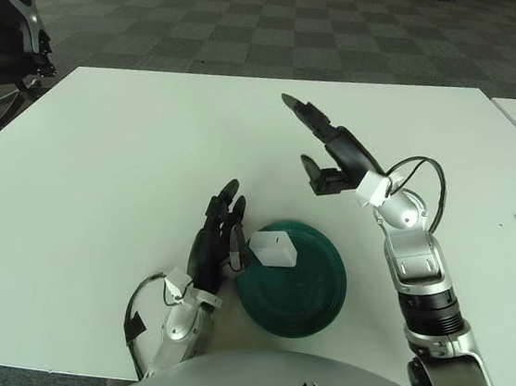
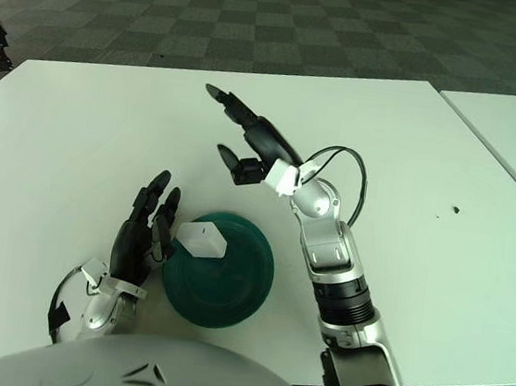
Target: Put the charger into the plate.
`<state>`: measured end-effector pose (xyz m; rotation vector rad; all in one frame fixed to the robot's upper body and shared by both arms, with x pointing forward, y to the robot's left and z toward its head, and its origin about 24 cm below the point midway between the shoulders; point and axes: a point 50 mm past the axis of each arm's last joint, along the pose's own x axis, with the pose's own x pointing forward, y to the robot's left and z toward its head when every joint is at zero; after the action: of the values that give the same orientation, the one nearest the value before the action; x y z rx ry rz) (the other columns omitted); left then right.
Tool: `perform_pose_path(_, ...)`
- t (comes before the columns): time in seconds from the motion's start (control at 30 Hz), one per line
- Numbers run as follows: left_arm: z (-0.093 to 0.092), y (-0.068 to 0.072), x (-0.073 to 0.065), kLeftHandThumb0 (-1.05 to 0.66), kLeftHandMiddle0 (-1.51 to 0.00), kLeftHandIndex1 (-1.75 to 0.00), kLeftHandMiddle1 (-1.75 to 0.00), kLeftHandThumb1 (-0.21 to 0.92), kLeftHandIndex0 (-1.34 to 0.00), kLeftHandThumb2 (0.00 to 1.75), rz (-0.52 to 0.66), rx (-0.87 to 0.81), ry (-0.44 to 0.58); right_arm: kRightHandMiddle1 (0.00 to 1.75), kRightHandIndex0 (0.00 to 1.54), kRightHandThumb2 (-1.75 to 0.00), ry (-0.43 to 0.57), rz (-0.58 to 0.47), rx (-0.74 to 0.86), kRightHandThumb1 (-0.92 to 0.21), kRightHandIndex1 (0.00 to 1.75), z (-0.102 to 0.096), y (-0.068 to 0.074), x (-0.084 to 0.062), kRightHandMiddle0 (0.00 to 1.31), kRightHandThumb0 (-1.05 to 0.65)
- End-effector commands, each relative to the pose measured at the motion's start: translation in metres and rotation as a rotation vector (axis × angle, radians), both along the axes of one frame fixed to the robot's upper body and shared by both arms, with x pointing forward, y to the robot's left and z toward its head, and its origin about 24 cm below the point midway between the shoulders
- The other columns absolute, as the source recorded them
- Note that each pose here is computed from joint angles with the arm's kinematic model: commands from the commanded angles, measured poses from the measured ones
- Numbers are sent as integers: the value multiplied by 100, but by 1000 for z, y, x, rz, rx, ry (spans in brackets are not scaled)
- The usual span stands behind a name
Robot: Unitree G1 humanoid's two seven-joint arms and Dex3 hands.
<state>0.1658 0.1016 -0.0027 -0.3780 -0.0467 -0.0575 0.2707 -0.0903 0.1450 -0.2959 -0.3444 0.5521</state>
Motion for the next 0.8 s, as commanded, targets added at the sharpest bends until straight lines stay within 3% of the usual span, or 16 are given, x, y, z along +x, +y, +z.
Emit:
perform_pose_path(0.0, -43, 2, -18, -96, -28, -72, -1, 92, 0, 96, 23, 5, 231, 53, 24, -97, 274, -200, 357, -92, 3, -28, -25, -11, 0, -95)
perform_pose_path(0.1, -43, 4, -18, -97, -28, -72, -1, 92, 0, 96, 30, 2, 235, 62, 27, -92, 327, -291, 427, -92, 3, -41, -36, -22, 0, -96)
perform_pose_path(0.3, -43, 7, -21, -99, -26, -72, 0, 92, 0, 96, 37, 2, 229, 77, 28, -85, 396, -360, 488, -92, 1, -53, -44, -29, 0, -99)
perform_pose_path(0.6, -39, 12, -23, -103, -29, -67, -1, 92, 0, 96, 54, -25, 217, 63, 5, -84, 424, -385, 492, -92, 0, -72, -59, -49, 0, -104)
perform_pose_path(0.77, -39, 18, -23, -103, -30, -64, -1, 92, 0, 95, 74, -44, 227, 61, 1, -87, 450, -412, 449, -92, 0, -86, -66, -60, 0, -103)
